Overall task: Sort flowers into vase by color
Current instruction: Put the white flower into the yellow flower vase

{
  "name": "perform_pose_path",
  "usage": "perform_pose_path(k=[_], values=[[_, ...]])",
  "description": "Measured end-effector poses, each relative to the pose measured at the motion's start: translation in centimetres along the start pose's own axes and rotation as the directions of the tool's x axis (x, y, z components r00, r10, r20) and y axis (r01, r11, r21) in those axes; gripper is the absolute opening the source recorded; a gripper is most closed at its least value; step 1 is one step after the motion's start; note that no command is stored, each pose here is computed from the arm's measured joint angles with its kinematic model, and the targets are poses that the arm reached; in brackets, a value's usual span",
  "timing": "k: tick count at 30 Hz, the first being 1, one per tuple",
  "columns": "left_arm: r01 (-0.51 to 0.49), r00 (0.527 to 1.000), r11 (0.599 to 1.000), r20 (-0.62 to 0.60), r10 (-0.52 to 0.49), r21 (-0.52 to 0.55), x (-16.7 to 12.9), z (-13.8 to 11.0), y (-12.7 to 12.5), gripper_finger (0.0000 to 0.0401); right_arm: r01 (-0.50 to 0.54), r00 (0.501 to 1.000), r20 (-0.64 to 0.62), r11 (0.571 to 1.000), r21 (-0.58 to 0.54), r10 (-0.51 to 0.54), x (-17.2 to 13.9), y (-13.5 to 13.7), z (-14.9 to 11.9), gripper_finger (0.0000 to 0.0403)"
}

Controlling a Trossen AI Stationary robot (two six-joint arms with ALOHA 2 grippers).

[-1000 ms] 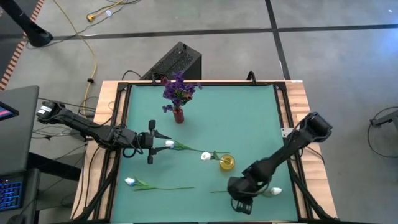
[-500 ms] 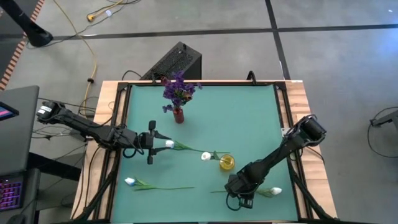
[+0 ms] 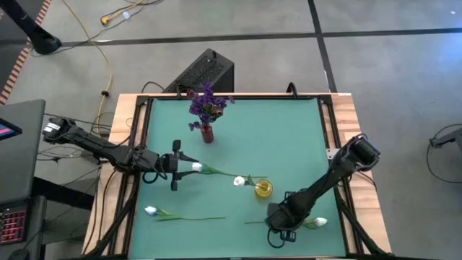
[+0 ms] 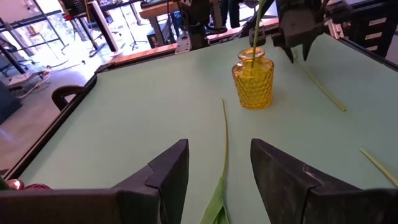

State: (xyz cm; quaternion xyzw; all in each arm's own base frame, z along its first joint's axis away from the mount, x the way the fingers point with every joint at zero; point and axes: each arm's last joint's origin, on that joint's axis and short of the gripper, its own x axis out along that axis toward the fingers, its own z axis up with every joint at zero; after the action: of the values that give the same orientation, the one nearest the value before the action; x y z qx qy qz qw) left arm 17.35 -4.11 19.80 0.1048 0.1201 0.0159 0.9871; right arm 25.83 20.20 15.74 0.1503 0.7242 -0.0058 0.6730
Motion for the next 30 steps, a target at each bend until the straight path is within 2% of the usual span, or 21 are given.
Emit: perform_pose_path(k=[11,17,21,24,30], values=[[0.000,1.000,1.000,0.000,0.000,0.000,0.0,0.0,0.0,0.0162,-0.027,0.999,0.022,0.999,-0.024,0.028,1.1,0.1,-0.5,0.0131],[0.017,1.000,1.000,0.002,-0.017,-0.004,0.0,0.0,0.0,0.0162,0.007,1.000,0.020,0.999,-0.054,-0.006,2.1,0.7,-1.0,0.0100],[0.017,1.000,1.000,-0.005,-0.017,-0.002,0.0,-0.1,-0.1,0.0162,0.017,1.000,0.015,0.997,-0.075,-0.016,2.5,0.8,-1.2,0.0059],[0.017,1.000,1.000,-0.006,-0.017,-0.006,0.0,-0.1,-0.1,0.0162,0.001,1.000,0.023,0.997,-0.081,0.001,1.8,0.8,-1.3,0.0022],[0.017,1.000,1.000,-0.005,-0.017,-0.012,0.0,-0.1,-0.1,0.0162,-0.003,0.996,0.085,0.992,-0.126,0.013,-1.1,1.1,-1.7,0.0026]])
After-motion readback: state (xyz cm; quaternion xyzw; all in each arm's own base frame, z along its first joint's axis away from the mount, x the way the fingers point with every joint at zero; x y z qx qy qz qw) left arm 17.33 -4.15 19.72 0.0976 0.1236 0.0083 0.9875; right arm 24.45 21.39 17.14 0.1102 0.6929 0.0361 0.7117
